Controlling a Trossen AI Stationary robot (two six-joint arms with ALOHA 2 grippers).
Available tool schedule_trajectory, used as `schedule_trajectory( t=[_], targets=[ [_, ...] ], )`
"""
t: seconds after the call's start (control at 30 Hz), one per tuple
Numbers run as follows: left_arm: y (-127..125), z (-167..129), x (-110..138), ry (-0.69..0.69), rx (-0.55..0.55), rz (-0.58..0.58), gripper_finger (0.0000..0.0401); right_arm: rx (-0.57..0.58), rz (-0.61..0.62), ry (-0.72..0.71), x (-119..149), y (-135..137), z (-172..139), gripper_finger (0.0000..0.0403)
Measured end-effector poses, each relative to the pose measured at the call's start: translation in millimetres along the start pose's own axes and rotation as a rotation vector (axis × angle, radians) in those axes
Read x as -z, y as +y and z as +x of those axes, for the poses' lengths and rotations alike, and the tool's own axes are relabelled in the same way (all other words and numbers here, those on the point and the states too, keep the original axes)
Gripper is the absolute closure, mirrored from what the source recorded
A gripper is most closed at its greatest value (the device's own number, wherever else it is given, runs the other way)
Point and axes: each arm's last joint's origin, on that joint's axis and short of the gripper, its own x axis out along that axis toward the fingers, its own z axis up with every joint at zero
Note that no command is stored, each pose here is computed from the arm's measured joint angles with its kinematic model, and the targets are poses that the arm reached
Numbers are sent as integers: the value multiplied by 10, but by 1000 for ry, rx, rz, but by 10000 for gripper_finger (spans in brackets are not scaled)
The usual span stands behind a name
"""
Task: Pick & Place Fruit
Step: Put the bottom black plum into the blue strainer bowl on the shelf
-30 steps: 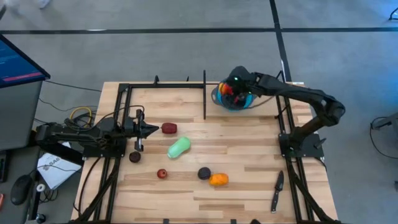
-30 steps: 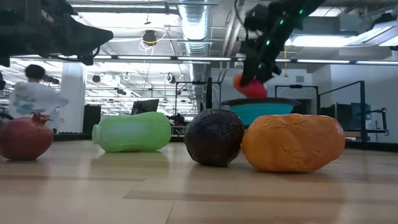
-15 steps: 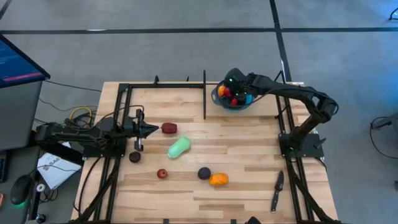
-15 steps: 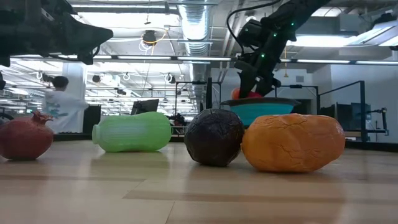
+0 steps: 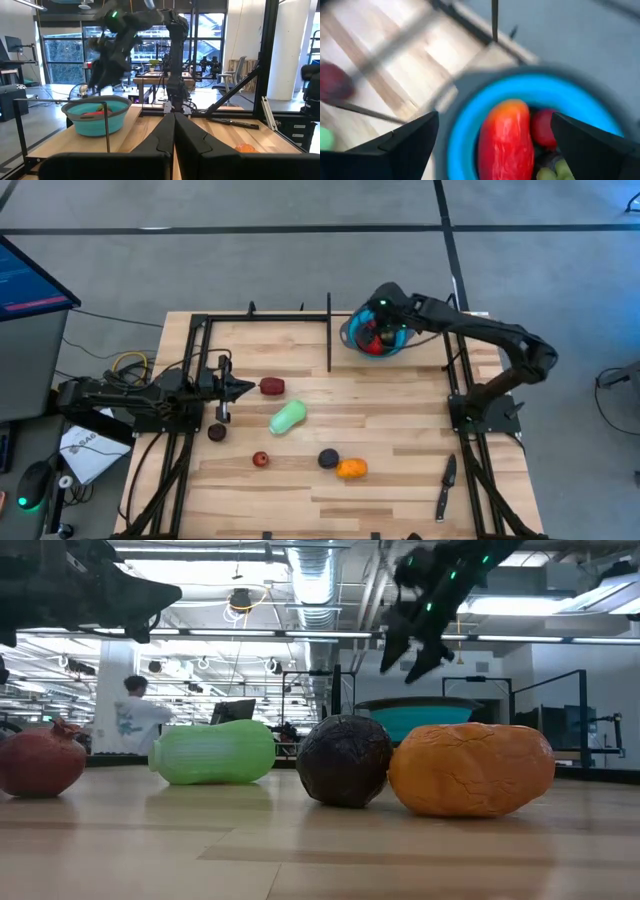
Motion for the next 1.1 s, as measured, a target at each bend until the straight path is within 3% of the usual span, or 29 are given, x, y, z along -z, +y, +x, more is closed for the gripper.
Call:
schedule_trajectory(
  t=[0.27, 0.5, 0.77, 1.1],
  targets=[
    [0, 0, -5, -6, 0, 0, 398, -112, -184, -252, 82, 605, -738, 52],
    [0, 0, -7, -8, 0, -1, 398, -346, -416, -226, 591, 1455, -998, 74],
    [0, 0, -15, -16, 0, -1, 398, -503, -419, -44, 1298, 2295, -677, 80],
    [0, 0, -16, -17, 0, -1, 398, -576, -444, 223, 1604, 2715, 28, 10]
  ],
)
